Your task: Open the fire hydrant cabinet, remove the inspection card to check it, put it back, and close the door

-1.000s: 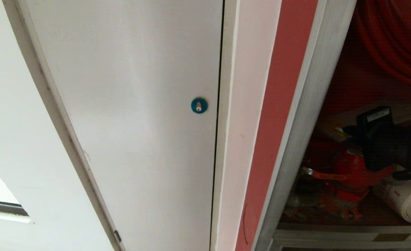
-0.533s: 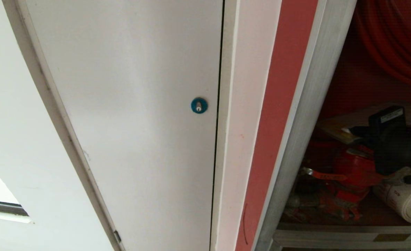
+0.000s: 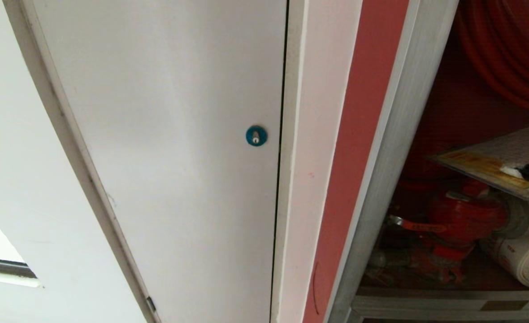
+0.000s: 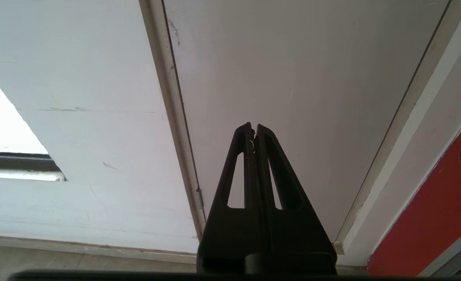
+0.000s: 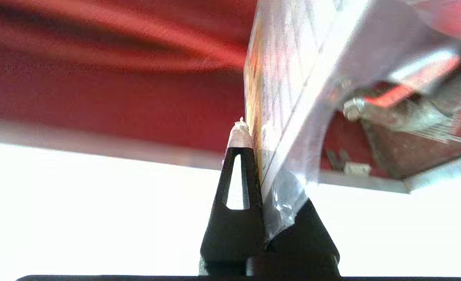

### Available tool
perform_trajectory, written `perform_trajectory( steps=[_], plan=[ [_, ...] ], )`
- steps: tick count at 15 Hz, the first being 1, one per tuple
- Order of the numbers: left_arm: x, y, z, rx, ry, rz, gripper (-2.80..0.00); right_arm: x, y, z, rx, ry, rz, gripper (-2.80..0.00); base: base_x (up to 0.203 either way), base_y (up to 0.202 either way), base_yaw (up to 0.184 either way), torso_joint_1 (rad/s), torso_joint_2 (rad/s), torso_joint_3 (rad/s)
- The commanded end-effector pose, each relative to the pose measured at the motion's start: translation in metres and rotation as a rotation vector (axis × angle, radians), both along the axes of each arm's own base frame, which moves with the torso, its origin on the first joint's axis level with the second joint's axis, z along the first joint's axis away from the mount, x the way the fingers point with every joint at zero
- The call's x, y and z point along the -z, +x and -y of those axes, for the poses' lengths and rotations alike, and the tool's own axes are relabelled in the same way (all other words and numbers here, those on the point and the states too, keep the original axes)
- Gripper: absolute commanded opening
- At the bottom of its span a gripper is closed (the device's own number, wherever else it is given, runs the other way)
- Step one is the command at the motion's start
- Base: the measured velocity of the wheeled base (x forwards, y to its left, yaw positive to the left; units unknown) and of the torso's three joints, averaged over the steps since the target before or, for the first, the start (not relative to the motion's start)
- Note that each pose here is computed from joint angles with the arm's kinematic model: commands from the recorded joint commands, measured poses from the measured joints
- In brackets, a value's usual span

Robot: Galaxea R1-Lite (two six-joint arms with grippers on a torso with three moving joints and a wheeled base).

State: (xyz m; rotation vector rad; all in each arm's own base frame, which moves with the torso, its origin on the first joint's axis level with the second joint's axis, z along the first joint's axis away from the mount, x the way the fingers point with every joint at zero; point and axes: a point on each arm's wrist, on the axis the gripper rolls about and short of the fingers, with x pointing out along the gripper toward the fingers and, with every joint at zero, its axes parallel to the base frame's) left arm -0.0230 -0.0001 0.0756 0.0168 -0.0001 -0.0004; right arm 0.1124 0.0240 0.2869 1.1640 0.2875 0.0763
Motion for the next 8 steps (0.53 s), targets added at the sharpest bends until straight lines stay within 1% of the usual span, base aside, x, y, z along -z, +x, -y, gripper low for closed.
perform_trajectory(
  steps=[1, 3, 4, 7, 8],
  plan=[
    [0.000, 0.000, 0.000, 0.000, 0.000, -0.002, -2.80, -0.009, -0.034, 0.007, -0.018, 0.003, 0.078, -2.80, 0.000, 0.000, 0.000, 0.000, 0.00, 0.000],
    [0.000, 0.000, 0.000, 0.000, 0.000, -0.002, -2.80, -0.009, -0.059, 0.011, -0.070, -0.052, 0.091, -2.80, 0.000, 0.000, 0.000, 0.000, 0.00, 0.000],
    [0.000, 0.000, 0.000, 0.000, 0.000, 0.000, -2.80, -0.008, -0.072, 0.013, -0.104, -0.082, 0.112, -2.80, 0.000, 0.000, 0.000, 0.000, 0.00, 0.000],
    [0.000, 0.000, 0.000, 0.000, 0.000, -0.001, -2.80, -0.012, -0.119, 0.020, -0.229, -0.169, 0.241, -2.80, 0.000, 0.000, 0.000, 0.000, 0.00, 0.000],
    [0.000, 0.000, 0.000, 0.000, 0.000, -0.002, -2.80, -0.015, -0.130, 0.022, -0.293, -0.185, 0.263, -2.80, 0.000, 0.000, 0.000, 0.000, 0.00, 0.000]
  ],
)
